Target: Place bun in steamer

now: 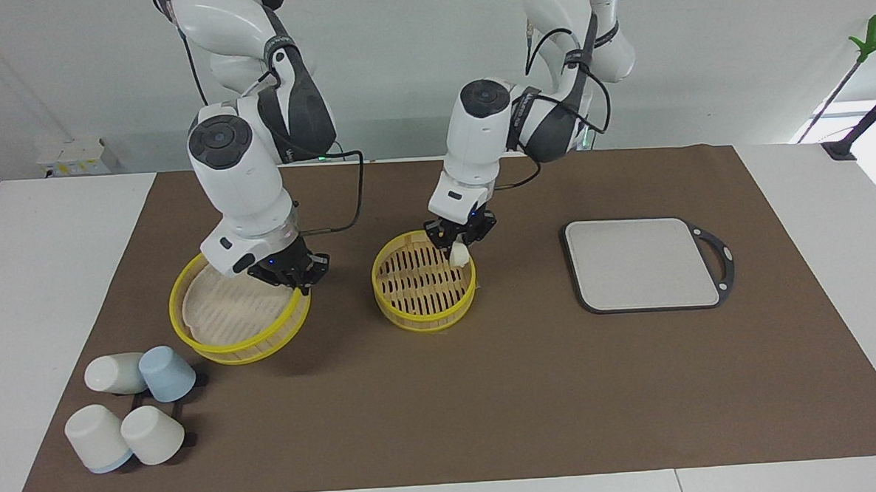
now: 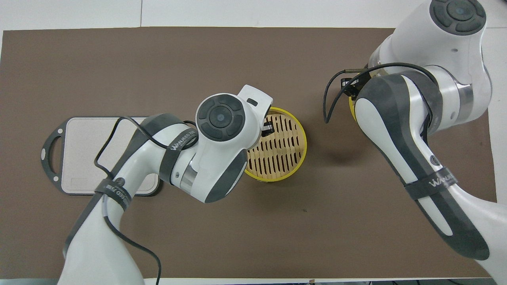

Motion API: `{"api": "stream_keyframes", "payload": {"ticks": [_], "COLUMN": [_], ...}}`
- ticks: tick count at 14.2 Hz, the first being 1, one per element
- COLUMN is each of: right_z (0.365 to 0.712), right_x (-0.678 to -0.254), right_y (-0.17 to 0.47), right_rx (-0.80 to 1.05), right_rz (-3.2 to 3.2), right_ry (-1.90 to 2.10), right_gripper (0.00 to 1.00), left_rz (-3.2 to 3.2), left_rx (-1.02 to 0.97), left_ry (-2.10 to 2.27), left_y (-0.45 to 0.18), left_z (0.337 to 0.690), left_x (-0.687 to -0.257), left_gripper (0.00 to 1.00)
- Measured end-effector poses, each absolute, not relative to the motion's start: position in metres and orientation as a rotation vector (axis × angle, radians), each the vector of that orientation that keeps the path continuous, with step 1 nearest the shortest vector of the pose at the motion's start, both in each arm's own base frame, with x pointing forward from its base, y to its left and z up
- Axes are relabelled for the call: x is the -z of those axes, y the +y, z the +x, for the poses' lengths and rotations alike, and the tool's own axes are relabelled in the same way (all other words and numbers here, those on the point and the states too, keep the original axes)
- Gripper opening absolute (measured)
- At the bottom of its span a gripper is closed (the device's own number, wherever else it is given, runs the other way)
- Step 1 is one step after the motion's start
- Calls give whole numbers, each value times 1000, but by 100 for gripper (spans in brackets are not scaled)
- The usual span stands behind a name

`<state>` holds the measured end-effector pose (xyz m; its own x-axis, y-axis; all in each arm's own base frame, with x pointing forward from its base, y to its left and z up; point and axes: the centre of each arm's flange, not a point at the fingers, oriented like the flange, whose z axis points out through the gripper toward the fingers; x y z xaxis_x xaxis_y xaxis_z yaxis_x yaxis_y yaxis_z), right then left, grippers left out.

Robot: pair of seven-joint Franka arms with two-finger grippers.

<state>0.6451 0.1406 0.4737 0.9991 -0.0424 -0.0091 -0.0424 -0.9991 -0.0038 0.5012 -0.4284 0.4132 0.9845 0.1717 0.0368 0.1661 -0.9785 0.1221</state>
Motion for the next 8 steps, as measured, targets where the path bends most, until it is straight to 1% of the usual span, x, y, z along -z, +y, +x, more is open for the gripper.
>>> {"api": "stream_keyframes", "payload": {"ticks": [3, 5, 8], "right_z": [639, 635, 632], "right_x": [-464, -461, -461], "right_y": [141, 142, 143], "right_rx": [15, 14, 10], "right_rz": [-3133, -3134, -3136], "right_ry": [116, 130, 132], "right_gripper": [9, 9, 9], "left_rz": [3025, 3036, 3041], "left_rx": [-73, -68, -69], "left_ry": [246, 246, 238], "left_y": [-460, -463, -467], "left_z": [490, 491, 489], "left_x": [-360, -343, -331], "left_gripper": [32, 32, 33]}}
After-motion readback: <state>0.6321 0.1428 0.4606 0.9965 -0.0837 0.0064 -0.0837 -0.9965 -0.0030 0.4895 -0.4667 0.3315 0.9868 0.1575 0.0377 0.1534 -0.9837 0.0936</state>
